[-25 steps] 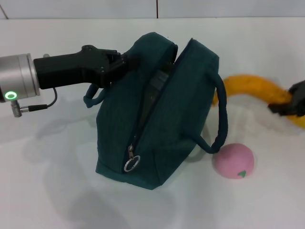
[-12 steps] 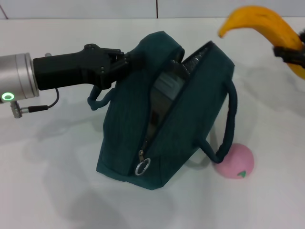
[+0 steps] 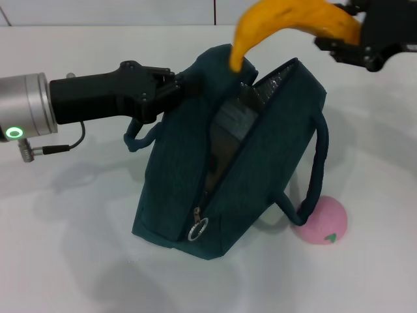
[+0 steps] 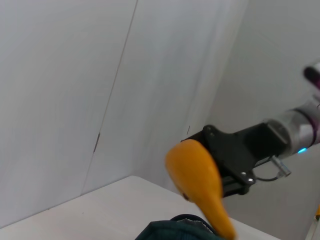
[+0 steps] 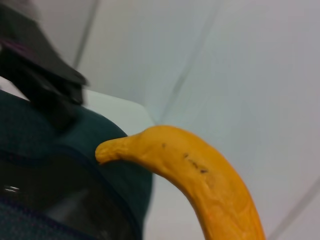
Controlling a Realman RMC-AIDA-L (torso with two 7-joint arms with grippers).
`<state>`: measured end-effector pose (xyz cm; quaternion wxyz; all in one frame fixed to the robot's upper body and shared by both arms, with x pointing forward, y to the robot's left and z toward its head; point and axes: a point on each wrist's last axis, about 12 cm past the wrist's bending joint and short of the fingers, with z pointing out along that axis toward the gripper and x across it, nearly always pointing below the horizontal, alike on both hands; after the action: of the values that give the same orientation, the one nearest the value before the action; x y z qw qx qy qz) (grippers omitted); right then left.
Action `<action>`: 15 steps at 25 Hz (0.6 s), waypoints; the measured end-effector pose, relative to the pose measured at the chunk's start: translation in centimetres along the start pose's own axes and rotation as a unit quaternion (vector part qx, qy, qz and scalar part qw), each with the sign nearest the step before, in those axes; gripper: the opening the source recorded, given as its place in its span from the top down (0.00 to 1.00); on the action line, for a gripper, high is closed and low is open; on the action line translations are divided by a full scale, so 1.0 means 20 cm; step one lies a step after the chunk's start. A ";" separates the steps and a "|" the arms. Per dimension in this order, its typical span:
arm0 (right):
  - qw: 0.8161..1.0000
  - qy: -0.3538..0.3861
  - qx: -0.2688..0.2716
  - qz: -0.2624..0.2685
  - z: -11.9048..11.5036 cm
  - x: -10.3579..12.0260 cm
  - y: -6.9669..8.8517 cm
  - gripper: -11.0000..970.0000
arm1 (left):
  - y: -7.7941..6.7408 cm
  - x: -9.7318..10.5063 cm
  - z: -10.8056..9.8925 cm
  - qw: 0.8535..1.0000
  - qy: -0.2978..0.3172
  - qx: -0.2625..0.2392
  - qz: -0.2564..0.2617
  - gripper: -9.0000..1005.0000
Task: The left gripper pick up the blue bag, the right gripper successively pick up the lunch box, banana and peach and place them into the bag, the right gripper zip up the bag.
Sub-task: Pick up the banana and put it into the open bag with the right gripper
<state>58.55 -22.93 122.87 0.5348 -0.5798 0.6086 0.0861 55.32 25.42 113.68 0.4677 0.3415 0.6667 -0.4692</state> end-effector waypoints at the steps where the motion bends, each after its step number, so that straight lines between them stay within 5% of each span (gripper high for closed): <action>1: 1.000 -0.002 -0.012 -0.015 0.01 -0.03 0.00 0.55 | 0.00 0.00 0.00 1.000 0.000 0.000 0.000 0.95; 8: 0.990 0.024 -0.119 -0.077 0.04 -0.18 0.05 0.55 | 0.00 -0.01 0.00 1.000 0.001 -0.001 0.002 0.95; 15: 0.984 0.045 -0.134 -0.104 0.02 -0.23 0.05 0.55 | 0.01 0.00 0.00 1.000 0.001 -0.004 0.001 0.95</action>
<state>56.88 -19.47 125.55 0.4301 -0.7098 0.5514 0.0850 55.44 25.53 113.71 0.4689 0.3407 0.6685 -0.4660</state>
